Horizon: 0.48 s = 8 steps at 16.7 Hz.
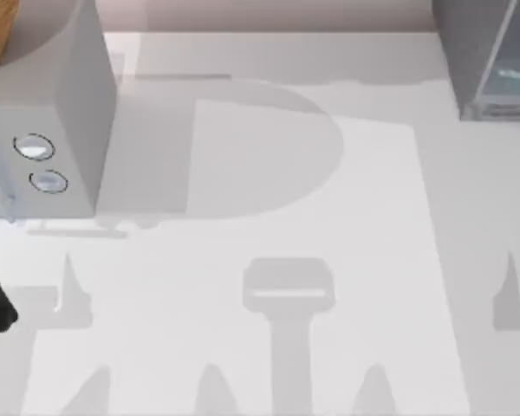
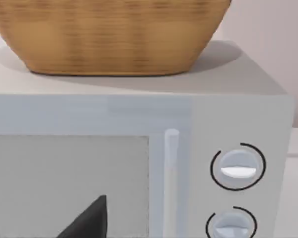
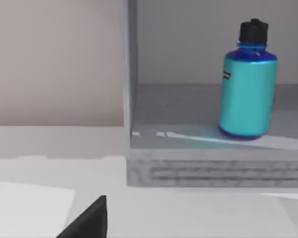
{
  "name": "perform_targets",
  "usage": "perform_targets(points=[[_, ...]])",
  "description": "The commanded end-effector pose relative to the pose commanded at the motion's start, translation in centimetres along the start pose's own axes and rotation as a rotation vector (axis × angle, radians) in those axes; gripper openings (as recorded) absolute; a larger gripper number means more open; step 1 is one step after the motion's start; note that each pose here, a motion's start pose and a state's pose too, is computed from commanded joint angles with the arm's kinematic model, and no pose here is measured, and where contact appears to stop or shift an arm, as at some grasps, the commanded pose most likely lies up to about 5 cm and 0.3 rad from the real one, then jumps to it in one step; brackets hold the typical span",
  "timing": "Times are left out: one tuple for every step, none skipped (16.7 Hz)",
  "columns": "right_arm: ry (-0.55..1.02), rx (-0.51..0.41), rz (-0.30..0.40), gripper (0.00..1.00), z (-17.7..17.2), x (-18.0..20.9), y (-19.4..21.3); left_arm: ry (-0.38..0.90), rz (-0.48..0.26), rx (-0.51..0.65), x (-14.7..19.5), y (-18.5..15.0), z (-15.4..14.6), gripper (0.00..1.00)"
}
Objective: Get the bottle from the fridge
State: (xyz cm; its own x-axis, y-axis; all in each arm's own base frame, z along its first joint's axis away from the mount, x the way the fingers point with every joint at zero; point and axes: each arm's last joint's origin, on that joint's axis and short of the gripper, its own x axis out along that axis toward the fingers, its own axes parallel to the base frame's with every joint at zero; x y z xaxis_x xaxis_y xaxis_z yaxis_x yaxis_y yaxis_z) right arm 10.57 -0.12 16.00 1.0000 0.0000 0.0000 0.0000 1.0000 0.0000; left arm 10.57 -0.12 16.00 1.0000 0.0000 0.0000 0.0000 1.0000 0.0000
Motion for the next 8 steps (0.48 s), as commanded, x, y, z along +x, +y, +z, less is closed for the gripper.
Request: perform_targets(points=[[0.000, 0.000, 0.000, 1.00, 0.0, 0.0, 0.0, 0.000, 0.000, 0.000, 0.0, 0.0, 0.0, 1.00], [0.000, 0.000, 0.000, 1.00, 0.0, 0.0, 0.0, 0.000, 0.000, 0.000, 0.0, 0.0, 0.0, 1.00], [-0.001, 0.000, 0.000, 1.00, 0.1, 0.1, 0.0, 0.000, 0.000, 0.000, 0.0, 0.0, 0.0, 1.00], [-0.005, -0.001, 0.000, 1.00, 0.2, 0.2, -0.1, 0.000, 0.000, 0.000, 0.0, 0.0, 0.0, 1.00], [-0.009, -0.002, 0.000, 1.00, 0.4, 0.3, -0.2, 0.000, 0.000, 0.000, 0.0, 0.0, 0.0, 1.00], [-0.015, -0.004, 0.000, 1.00, 0.7, 0.6, -0.3, 0.000, 0.000, 0.000, 0.0, 0.0, 0.0, 1.00], [-0.022, -0.006, -0.001, 1.00, 1.0, 0.9, -0.5, 0.000, 0.000, 0.000, 0.0, 0.0, 0.0, 1.00], [-0.030, -0.008, -0.002, 1.00, 1.3, 1.3, -0.7, 0.000, 0.000, 0.000, 0.0, 0.0, 0.0, 1.00]])
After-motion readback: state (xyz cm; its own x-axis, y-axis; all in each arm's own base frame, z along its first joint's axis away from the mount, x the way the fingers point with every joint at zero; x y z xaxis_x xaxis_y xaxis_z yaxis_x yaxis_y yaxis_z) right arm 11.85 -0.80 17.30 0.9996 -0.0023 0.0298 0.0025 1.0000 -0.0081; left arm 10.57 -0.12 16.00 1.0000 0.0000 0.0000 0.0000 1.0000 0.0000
